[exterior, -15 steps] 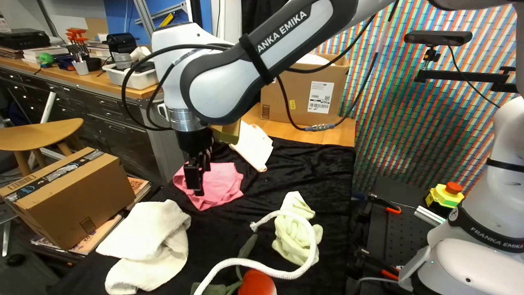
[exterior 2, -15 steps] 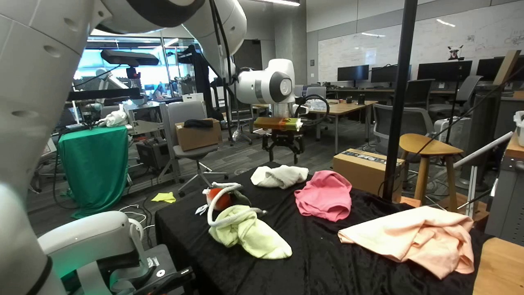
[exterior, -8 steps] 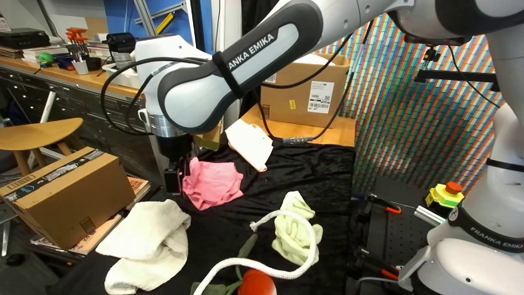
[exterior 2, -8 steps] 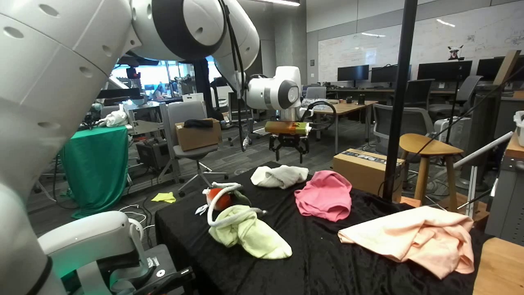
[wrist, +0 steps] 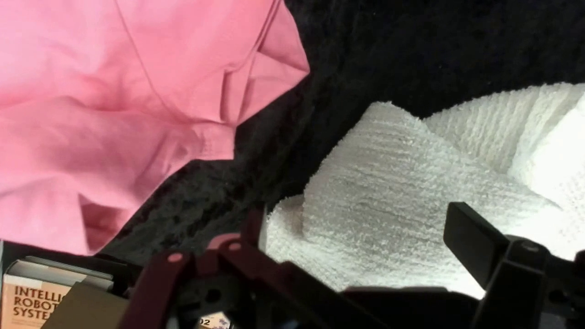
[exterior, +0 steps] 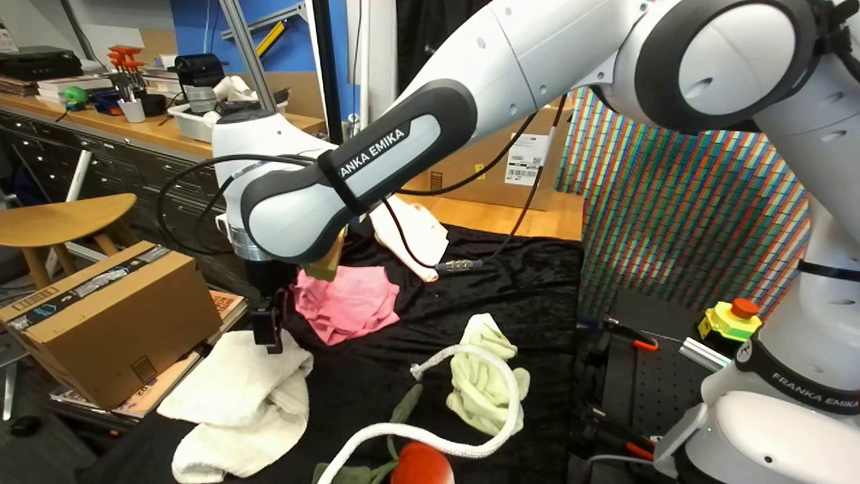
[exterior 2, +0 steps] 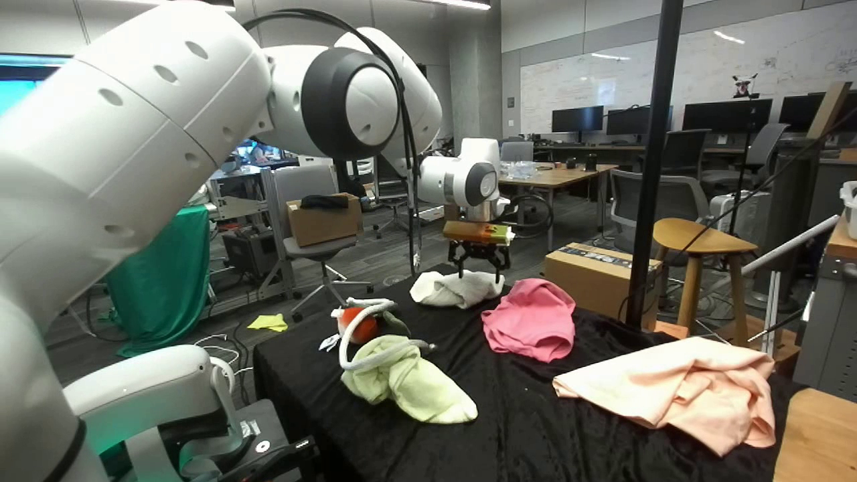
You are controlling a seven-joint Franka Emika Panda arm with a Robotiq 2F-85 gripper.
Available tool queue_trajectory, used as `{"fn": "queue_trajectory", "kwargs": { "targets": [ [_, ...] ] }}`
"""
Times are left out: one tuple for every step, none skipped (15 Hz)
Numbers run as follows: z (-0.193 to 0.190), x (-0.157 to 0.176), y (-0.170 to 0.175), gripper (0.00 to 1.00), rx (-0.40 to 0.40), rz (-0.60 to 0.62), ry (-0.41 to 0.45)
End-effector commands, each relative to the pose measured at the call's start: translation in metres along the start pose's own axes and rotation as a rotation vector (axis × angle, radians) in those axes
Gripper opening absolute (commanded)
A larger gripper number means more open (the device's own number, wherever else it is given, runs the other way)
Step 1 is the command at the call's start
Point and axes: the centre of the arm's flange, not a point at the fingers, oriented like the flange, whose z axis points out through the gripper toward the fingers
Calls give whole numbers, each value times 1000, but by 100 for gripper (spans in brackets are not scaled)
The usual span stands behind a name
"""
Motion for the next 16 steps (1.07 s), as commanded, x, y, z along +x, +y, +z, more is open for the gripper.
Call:
{"fn": "queue_trajectory", "kwargs": {
  "targets": [
    [17, 29, 0, 100, 18, 8, 34],
    [21, 30, -2, 100, 21, 8, 32],
    [25, 31, -3, 100, 24, 8, 31],
    [28, 32, -5, 100, 26, 8, 32],
    [30, 33, -6, 100, 29, 6, 31],
    [34, 34, -7, 100, 28, 6, 29],
    [34, 34, -8, 100, 31, 5, 29],
    [34, 34, -9, 100, 39, 6, 27],
    [35, 34, -10, 100, 45, 7, 28],
    [34, 34, -11, 100, 51, 8, 31],
    [32, 34, -13, 100, 54, 9, 33],
    [31, 33, -15, 100, 55, 5, 34],
    [30, 33, -17, 75, 54, 3, 35],
    [28, 32, -19, 74, 57, 1, 34],
    [26, 31, -21, 68, 51, 0, 28],
    [25, 30, -23, 58, 47, 1, 19]
  ]
}}
